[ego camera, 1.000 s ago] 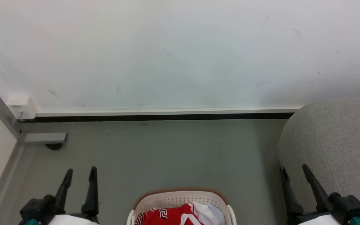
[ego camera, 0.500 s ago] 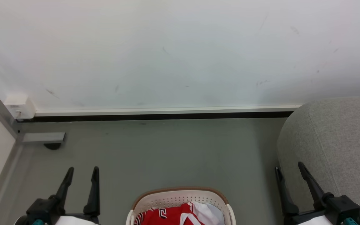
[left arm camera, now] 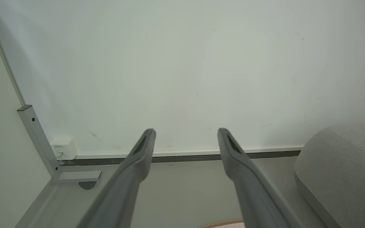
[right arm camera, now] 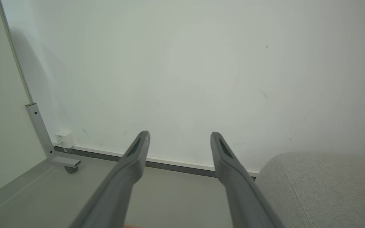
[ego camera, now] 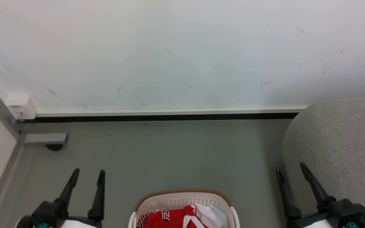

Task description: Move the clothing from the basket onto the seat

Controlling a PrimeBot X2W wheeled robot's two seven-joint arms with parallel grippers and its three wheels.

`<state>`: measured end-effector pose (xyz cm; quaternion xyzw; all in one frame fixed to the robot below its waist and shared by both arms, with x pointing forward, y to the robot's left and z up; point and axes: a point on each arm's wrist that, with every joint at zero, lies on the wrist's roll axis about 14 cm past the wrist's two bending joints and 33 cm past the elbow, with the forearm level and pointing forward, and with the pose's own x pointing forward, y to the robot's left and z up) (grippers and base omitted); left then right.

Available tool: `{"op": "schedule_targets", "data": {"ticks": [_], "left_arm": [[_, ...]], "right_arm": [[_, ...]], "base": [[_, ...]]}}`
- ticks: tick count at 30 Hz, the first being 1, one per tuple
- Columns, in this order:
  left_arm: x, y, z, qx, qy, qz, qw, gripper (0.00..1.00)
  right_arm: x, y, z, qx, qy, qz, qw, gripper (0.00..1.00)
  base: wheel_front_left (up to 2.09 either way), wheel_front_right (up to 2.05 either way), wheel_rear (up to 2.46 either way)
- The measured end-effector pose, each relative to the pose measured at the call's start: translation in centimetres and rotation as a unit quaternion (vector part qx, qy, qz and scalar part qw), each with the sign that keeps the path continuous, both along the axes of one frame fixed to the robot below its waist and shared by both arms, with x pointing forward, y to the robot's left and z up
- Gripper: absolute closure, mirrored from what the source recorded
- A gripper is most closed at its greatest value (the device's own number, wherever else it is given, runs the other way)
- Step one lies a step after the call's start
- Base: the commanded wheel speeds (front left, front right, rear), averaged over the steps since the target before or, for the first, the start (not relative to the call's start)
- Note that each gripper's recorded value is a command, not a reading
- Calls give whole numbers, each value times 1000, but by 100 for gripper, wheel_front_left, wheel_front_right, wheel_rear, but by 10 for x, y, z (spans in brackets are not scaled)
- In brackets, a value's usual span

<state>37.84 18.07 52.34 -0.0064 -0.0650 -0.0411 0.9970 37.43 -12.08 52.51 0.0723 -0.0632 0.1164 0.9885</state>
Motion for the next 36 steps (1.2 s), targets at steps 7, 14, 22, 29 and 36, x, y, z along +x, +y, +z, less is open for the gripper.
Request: {"op": "schedule_targets", "data": {"ticks": [7,14,22,29,36], "left_arm": [[0,1,1,-1,-1,1,1000,0],[2,-1,2,-7,-3,0,1000,0],[5,-5,0,-21,1,-5,1000,0],[12,-21,-16,-29,26,-28,999,0],[25,-46,-43,-21,67,-74,995,0]], "right_arm": [[0,1,0,2,1,1,1000,0],[-1,0,-1,3,1,0,1000,0],[-2,-2,-2,7,4,-4,1000,0],[-4,-16,-2,21,6,-24,999,0],[-3,-37,4,32,-2,-55,998,0]], "base": [[0,0,0],[0,0,0],[0,0,0],[0,0,0],[0,0,0]]}}
